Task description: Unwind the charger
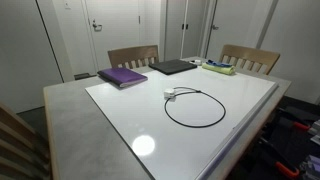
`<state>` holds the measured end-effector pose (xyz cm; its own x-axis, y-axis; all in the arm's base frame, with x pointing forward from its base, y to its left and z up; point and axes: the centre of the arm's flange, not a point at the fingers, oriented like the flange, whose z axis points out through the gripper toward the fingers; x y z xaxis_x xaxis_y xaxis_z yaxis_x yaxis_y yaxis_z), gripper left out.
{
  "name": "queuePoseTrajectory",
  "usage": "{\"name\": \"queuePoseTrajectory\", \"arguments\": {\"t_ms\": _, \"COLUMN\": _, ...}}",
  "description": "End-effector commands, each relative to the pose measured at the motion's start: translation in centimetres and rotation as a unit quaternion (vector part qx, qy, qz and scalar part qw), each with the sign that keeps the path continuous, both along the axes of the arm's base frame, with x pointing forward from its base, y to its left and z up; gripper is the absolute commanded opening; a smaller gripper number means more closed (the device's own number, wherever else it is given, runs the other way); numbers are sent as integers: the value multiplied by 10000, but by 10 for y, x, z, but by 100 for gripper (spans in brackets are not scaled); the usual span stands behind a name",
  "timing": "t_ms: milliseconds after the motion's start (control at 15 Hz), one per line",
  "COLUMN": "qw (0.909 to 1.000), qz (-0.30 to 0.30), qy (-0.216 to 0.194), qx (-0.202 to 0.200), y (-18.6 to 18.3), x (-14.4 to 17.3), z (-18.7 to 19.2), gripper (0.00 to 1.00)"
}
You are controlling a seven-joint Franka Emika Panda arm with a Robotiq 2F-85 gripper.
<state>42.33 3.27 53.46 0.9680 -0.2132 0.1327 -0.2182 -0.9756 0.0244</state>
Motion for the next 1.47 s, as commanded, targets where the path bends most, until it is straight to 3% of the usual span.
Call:
{"name": "queuePoseTrajectory", "arguments": {"t_ms": 0, "qw": 10000, "qz": 0, "qy": 2, "qx": 0, "y": 0, "x": 0, "z": 0, "gripper": 100}}
{"name": "queuePoseTrajectory", "arguments": {"t_ms": 667, "qw": 9998, "qz": 143, "qy": 120, "qx": -74, "y": 11, "x": 21, "z": -11, "gripper": 100}}
{"name": "queuePoseTrajectory", "arguments": {"t_ms": 1400, "qw": 9980, "qz": 401, "qy": 478, "qx": -111, "y": 53, "x": 66, "z": -56, "gripper": 100}}
